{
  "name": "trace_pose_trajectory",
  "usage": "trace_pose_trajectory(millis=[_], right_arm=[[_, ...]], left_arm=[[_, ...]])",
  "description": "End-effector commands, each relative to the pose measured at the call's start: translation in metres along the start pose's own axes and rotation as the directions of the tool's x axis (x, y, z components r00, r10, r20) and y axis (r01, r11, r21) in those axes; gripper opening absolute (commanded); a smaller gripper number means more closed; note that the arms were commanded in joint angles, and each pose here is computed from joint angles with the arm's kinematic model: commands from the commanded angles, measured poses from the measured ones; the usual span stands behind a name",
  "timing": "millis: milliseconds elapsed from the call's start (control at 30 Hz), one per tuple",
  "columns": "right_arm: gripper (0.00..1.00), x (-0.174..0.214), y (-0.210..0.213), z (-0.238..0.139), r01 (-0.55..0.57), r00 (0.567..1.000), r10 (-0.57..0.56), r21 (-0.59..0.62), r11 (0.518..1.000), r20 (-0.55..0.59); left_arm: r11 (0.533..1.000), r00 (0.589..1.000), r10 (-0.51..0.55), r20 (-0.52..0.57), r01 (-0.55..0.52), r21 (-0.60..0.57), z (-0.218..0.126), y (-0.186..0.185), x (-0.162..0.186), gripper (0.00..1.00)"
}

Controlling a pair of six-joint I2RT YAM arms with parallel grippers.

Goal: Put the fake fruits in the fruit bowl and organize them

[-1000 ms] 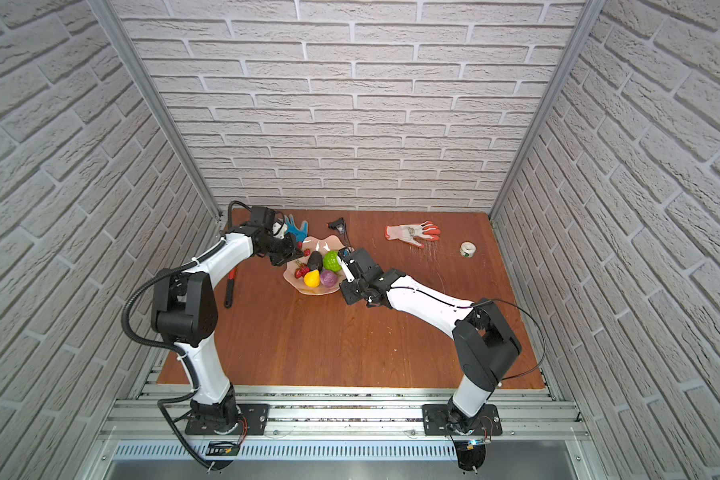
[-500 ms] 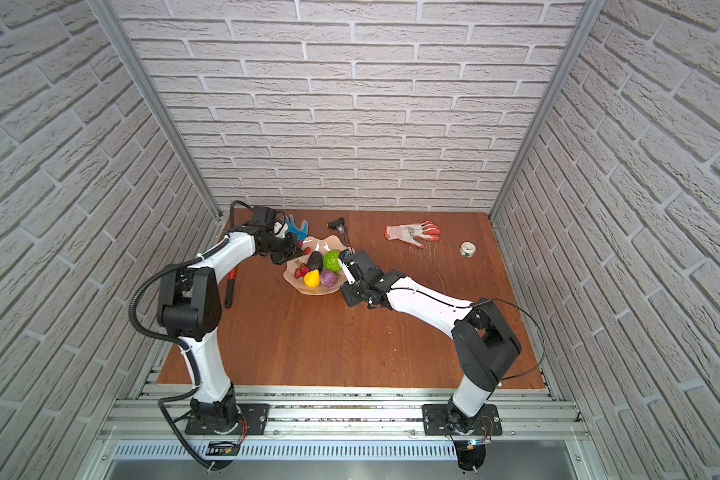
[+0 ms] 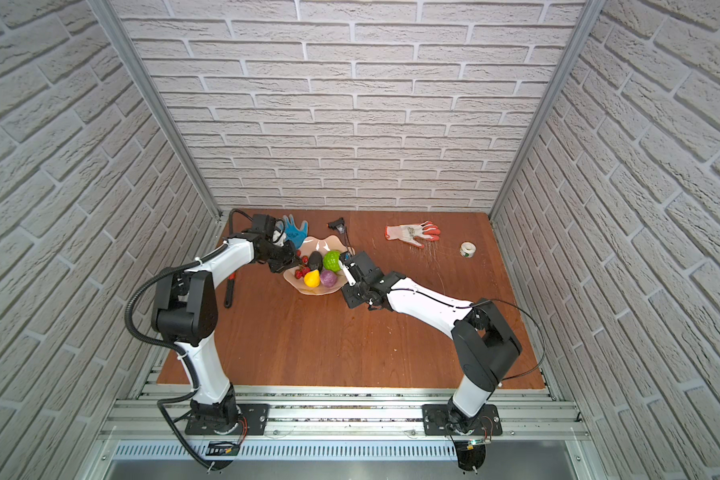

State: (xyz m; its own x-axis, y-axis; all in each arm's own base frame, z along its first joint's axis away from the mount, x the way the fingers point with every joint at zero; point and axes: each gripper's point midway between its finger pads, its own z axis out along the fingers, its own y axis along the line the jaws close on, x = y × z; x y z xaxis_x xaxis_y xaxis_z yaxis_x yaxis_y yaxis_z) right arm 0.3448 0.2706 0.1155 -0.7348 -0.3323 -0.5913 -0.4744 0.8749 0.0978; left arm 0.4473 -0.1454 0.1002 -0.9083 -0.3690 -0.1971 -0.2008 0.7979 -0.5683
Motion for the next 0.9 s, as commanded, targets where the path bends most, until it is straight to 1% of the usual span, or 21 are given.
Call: trace_pose_trajectory(millis=[0,100,233,367,467,500,567,633,667,733,767,833,867], right_arm=[[0.21,-0.012,0.003,-0.015,0.002,0.998,-0.001,-0.009,1.0,0.061],[0.21,-0.014,0.002,-0.017,0.002,0.998,-0.002,-0.006,1.0,0.07],[0.21,-0.018,0.004,-0.024,0.0,0.996,0.001,-0.008,1.0,0.088],[0.21,-0.025,0.004,-0.039,-0.001,0.993,0.001,-0.001,1.0,0.115],[0.22,-0.03,0.003,-0.053,0.01,0.99,-0.012,0.015,1.0,0.137],[0.22,-0.031,0.001,-0.058,0.02,0.99,-0.024,0.028,0.999,0.14],[0.24,-0.034,-0.01,-0.071,0.031,0.988,-0.046,0.105,0.994,0.146],[0.29,-0.037,-0.024,-0.088,0.032,0.983,-0.063,0.182,0.983,0.17],[0.32,-0.039,-0.028,-0.096,0.036,0.979,-0.075,0.206,0.978,0.188],[0.44,-0.044,-0.033,-0.113,0.037,0.97,-0.091,0.233,0.972,0.226],[0.59,-0.046,-0.036,-0.12,0.037,0.965,-0.099,0.25,0.968,0.241],[0.83,-0.05,-0.043,-0.133,0.034,0.957,-0.114,0.288,0.957,0.265],[0.89,-0.052,-0.047,-0.141,0.028,0.954,-0.119,0.314,0.949,0.275]], left_arm=[[0.999,0.998,0.024,0.051,-0.026,0.021,-0.015,-0.011,-0.008,0.19],[0.999,0.998,0.028,0.058,-0.029,0.022,-0.019,-0.014,-0.009,0.28],[0.999,0.996,0.046,0.078,-0.047,0.012,-0.032,-0.018,-0.009,0.35],[0.995,0.989,0.098,0.109,-0.096,-0.025,-0.058,-0.021,-0.006,0.43],[0.988,0.981,0.146,0.131,-0.137,-0.072,-0.082,-0.02,-0.001,0.55],[0.984,0.977,0.163,0.135,-0.152,-0.09,-0.09,-0.018,0.002,0.56],[0.976,0.97,0.196,0.144,-0.179,-0.123,-0.105,-0.015,0.01,0.6],[0.966,0.958,0.229,0.174,-0.201,-0.163,-0.121,-0.008,0.017,0.7],[0.96,0.949,0.249,0.194,-0.215,-0.181,-0.128,-0.004,0.021,0.75],[0.95,0.928,0.283,0.24,-0.238,-0.201,-0.139,0.003,0.028,0.8],[0.944,0.915,0.302,0.267,-0.247,-0.219,-0.145,0.008,0.03,0.84],[0.934,0.895,0.323,0.307,-0.249,-0.257,-0.153,0.019,0.034,0.92],[0.929,0.886,0.334,0.322,-0.251,-0.273,-0.156,0.025,0.035,0.97]])
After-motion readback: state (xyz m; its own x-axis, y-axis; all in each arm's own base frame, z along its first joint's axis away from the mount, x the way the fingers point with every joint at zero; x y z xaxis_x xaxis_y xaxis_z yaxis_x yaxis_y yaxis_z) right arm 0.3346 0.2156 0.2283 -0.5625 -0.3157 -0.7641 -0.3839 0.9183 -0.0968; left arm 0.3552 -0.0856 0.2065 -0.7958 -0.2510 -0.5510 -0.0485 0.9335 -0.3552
